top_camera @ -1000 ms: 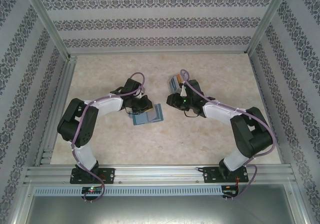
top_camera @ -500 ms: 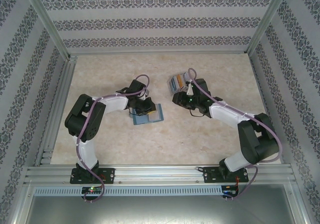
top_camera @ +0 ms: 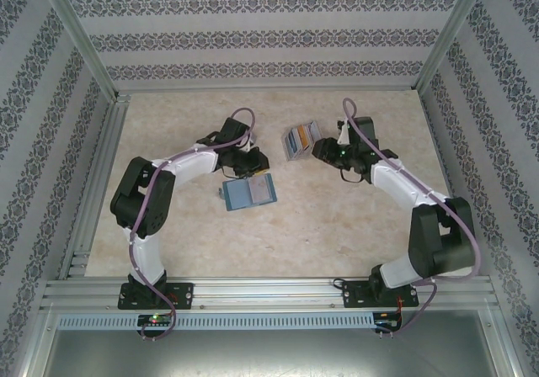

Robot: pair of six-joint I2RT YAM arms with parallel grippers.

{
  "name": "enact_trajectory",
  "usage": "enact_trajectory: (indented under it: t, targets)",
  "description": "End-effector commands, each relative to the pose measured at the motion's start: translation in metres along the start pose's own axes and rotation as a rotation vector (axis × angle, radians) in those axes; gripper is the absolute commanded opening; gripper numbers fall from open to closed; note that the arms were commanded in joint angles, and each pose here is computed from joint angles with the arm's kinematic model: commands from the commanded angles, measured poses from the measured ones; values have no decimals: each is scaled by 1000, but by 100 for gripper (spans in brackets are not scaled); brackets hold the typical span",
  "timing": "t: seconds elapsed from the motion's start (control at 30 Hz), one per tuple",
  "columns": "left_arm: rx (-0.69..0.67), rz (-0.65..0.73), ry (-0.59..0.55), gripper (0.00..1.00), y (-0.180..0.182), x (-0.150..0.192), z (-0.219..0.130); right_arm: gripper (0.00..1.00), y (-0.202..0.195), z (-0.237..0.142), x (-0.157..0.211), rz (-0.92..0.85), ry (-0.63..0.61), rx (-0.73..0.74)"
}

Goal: Put the credit cards into the card holder
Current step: Flip over the card slot on the card holder, then pick up the credit card from the storage box.

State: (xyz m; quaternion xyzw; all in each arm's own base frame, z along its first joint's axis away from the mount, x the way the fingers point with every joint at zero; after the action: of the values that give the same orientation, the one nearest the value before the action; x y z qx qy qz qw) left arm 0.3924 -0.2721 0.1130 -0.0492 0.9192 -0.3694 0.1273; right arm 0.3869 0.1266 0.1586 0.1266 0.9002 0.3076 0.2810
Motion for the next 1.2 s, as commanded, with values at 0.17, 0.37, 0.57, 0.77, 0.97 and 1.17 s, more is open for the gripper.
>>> enact_trajectory:
  t: [0.17,0.37,0.57,0.77,0.97,1.17]
  targets:
    - [7,52,-4,25,-20,-24,17,43,-16,9,-29,-79,43,108]
    - [10,63,-30,26,-28,-50,32,44,-28,20,-46,-68,64,123]
    - [6,58,-70,27,-30,-71,48,45,-36,31,-54,-57,103,127]
    - [5,33,-101,29,-29,-85,64,45,-38,37,-62,-32,123,97]
    - [14,17,-134,31,-31,-94,71,45,-41,46,-70,-29,134,98]
    - [18,14,-124,32,-31,-95,79,46,-43,59,-71,-10,166,76]
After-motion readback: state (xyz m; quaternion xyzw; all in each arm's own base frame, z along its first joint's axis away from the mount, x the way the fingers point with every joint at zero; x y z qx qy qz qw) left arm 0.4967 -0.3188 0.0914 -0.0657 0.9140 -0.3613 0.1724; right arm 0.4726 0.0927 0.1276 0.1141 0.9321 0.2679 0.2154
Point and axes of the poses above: each hand's point on the last joint's axis, 136 mm out from that joint toward the fingers, its own z axis out along the fingers, its own y axis along the line the jaws close on, x = y × z, the point moved 2 cm from there along -z, back along the fingers, and after that the axes turned 3 degrees about z, right-handed, at the moved point
